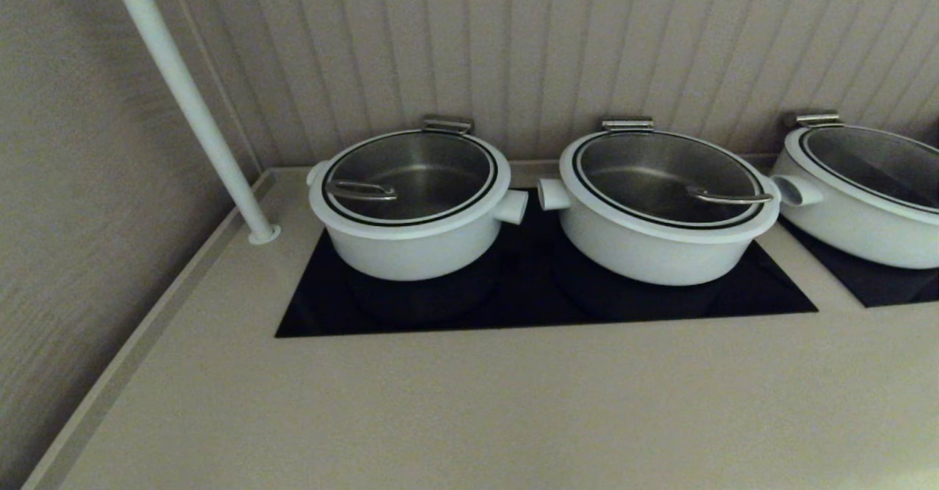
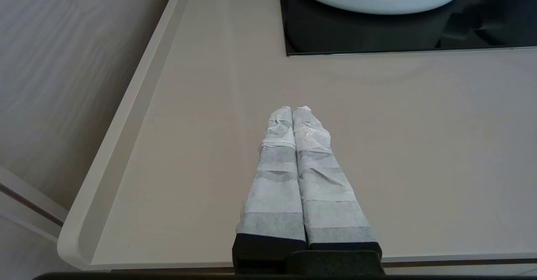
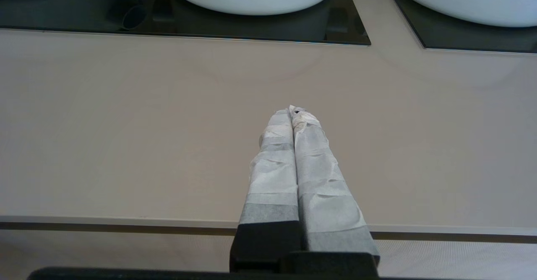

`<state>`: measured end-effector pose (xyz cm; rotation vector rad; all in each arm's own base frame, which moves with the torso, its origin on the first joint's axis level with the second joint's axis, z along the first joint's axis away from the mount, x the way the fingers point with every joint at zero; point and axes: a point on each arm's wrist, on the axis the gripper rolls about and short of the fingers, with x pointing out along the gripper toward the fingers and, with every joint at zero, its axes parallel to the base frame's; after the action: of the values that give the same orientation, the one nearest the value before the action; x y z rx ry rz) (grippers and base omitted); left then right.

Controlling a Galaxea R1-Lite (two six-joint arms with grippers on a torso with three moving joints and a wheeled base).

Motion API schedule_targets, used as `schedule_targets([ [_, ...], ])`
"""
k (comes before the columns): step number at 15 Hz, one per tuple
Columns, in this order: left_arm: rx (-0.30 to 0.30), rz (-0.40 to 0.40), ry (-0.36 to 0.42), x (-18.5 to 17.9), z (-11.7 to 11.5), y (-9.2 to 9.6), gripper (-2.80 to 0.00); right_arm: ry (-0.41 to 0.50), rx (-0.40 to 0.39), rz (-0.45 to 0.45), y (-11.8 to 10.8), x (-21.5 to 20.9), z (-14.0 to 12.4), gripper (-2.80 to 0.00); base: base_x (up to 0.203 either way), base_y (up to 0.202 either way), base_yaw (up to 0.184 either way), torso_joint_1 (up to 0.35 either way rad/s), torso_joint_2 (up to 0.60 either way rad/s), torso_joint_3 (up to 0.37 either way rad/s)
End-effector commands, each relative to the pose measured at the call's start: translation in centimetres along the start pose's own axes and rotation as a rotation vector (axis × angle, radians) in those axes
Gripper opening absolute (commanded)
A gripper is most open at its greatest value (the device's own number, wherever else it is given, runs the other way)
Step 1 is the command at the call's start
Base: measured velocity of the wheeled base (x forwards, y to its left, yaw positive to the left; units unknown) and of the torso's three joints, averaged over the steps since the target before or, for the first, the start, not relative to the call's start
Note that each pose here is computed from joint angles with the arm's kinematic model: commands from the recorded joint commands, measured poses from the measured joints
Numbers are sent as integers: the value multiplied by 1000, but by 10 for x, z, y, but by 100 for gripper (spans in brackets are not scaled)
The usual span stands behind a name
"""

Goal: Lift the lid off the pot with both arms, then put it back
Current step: Open the food pot lid a small opening with the left arm

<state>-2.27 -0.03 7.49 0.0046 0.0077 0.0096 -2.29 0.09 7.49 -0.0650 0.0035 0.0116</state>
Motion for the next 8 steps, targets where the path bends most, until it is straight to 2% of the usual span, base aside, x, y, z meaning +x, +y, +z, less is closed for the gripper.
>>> schedule_targets([
  [1, 0, 0, 0, 0, 0, 0, -280, 1, -1, 1, 0, 0, 0, -280, 0, 0, 0, 0, 0, 0],
  [8, 0, 0, 0, 0, 0, 0, -280, 2, -1, 1, 0, 0, 0, -280, 0, 0, 0, 0, 0, 0],
])
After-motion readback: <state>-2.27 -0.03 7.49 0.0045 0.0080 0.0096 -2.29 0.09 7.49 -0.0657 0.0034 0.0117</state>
